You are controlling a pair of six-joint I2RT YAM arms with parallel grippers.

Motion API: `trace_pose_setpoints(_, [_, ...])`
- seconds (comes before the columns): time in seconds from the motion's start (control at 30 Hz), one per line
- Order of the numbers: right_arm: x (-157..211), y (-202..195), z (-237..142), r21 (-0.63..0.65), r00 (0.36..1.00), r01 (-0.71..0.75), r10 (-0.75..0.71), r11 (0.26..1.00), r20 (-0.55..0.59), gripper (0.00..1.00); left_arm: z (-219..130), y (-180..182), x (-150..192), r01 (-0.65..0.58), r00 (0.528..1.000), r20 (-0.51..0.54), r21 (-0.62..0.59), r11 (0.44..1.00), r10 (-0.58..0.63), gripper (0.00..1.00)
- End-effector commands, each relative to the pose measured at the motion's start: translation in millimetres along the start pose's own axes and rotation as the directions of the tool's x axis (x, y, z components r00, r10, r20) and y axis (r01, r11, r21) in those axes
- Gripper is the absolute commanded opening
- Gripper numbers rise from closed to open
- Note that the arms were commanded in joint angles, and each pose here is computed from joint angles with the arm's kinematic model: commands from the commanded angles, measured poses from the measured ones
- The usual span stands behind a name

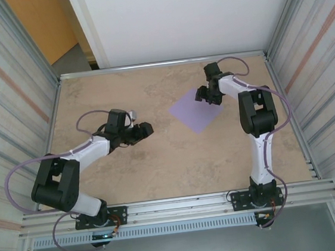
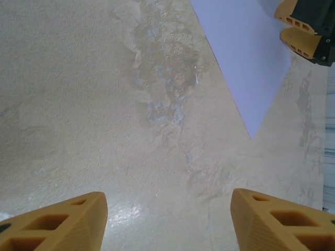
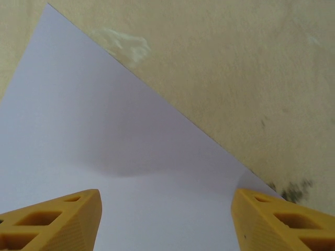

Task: Fold a paper plane with a square sheet of paper (pick it up from the middle)
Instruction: Move the square sheet of paper to the center of the table, then first fold in half a square sheet of paper at the center of the table.

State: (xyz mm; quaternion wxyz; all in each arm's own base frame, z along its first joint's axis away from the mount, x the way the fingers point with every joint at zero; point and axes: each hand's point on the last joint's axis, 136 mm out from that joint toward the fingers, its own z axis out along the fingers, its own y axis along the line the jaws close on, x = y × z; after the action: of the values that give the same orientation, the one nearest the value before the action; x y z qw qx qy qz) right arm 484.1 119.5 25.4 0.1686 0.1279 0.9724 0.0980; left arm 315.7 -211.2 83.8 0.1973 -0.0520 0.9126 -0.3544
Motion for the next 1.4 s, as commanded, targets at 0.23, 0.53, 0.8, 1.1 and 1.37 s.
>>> trace_pose_setpoints(0.23, [106.1, -17.7, -17.7, 0.149, 0.949, -0.306, 0.313, 0.940, -0.027, 0.66, 9.9, -16.5, 3.8, 0.041, 0.999, 0.004, 0.035, 0.999, -0.041, 0.53])
trace_pose_setpoints(0.53, [193.0, 33.5, -24.5, 0.107, 0.880, -0.457, 0.467, 0.883, -0.092, 0.61, 26.8, -31.1, 34.1, 0.079, 0.997, -0.026, 0.014, 0.997, -0.079, 0.39])
trace_pose_setpoints(0.8, [146.6, 85.0, -62.2, -0.190, 0.990, -0.136, 0.124, 0.972, -0.072, 0.58, 44.6, -33.1, 53.1, 0.100, 0.993, -0.054, -0.037, 0.994, -0.102, 0.32])
trace_pose_setpoints(1.1, [136.8, 82.6, -33.1, -0.279, 0.973, -0.008, -0.057, 0.960, -0.225, 0.36, 55.3, -27.6, 48.3, 0.079, 0.994, -0.070, -0.100, 0.992, -0.086, 0.25])
trace_pose_setpoints(1.37, [140.0, 73.4, -21.8, -0.238, 0.963, 0.033, -0.095, 0.971, -0.251, 0.30, 53.6, -6.9, 48.1, 0.080, 0.995, -0.046, -0.197, 0.977, -0.091, 0.22])
